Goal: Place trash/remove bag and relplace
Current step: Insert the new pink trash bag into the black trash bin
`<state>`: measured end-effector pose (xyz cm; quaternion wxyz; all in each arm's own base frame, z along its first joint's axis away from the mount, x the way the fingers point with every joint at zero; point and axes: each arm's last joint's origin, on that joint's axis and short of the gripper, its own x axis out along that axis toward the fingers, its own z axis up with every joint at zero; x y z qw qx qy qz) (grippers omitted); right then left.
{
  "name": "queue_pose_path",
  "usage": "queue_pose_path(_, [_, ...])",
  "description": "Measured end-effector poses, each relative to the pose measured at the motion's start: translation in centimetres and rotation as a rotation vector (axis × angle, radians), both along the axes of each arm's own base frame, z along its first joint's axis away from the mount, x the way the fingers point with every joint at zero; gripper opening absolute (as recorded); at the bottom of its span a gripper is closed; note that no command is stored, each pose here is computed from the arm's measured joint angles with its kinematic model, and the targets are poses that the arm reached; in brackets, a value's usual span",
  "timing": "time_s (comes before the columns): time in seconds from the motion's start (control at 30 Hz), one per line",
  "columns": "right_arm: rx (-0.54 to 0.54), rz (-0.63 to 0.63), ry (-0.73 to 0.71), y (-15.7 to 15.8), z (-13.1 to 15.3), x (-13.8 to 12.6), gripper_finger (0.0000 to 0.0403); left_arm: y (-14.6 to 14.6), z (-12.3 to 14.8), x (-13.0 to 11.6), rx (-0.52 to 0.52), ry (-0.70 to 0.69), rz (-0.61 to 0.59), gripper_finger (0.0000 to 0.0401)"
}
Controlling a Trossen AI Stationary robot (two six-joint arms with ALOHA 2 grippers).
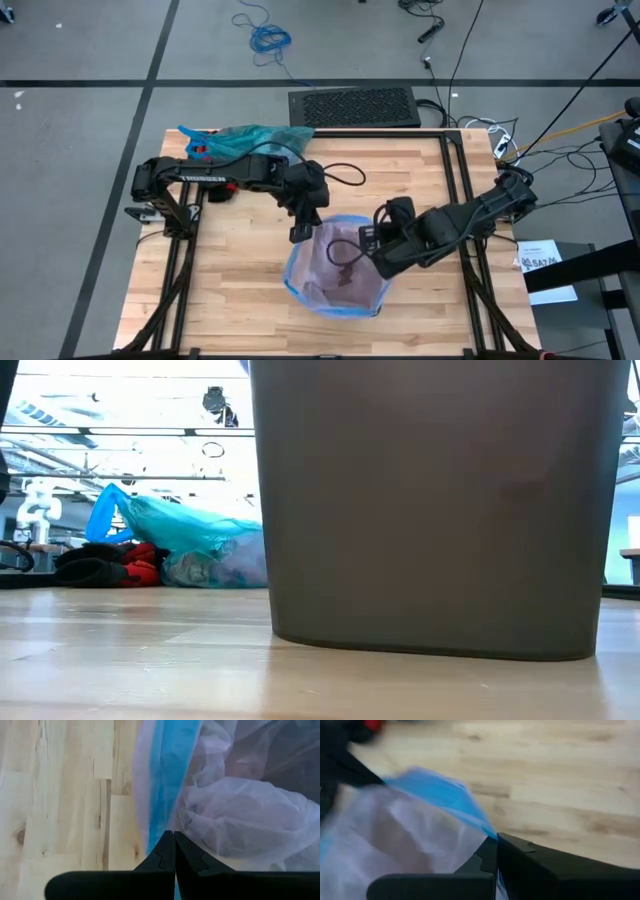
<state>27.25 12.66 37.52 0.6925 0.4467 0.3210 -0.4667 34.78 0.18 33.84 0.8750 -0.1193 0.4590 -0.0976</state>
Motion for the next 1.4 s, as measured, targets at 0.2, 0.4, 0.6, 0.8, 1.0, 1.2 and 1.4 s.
queue_pose_path(0.2, [0.055,-0.013,0.086,0.4,-1.8,-1.5,0.0000,0.0,0.0,0.0,-0.004,0.003,0.006,0.0000])
queue_pose_path(0.4, [0.092,-0.071,0.074,0.7,-2.4,-4.1,0.0000,-0.2,0.0,0.0,-0.004,0.004,0.001,0.0000])
queue_pose_path(0.6, [0.091,-0.093,0.010,0.9,-1.8,-5.1,0.0000,-0.2,0.0,0.0,-0.009,0.008,0.017,0.0000])
queue_pose_path(0.8, [0.138,-0.075,-0.030,1.9,-1.7,-5.2,0.0000,-0.2,0.0,0.0,-0.007,0.009,0.022,0.0000])
queue_pose_path(1.0, [0.189,-0.052,-0.130,3.9,-2.0,-4.6,0.0000,-0.1,0.8,-0.6,0.015,-0.011,0.066,0.0000])
queue_pose_path(1.2, [0.185,-0.060,-0.082,5.7,-3.8,-3.7,0.0000,0.0,1.3,-1.2,0.031,-0.016,0.080,0.0000])
queue_pose_path(1.4, [0.183,-0.077,-0.066,7.1,-4.9,-3.7,0.0000,-0.1,1.5,-1.3,0.020,-0.016,0.097,0.0000])
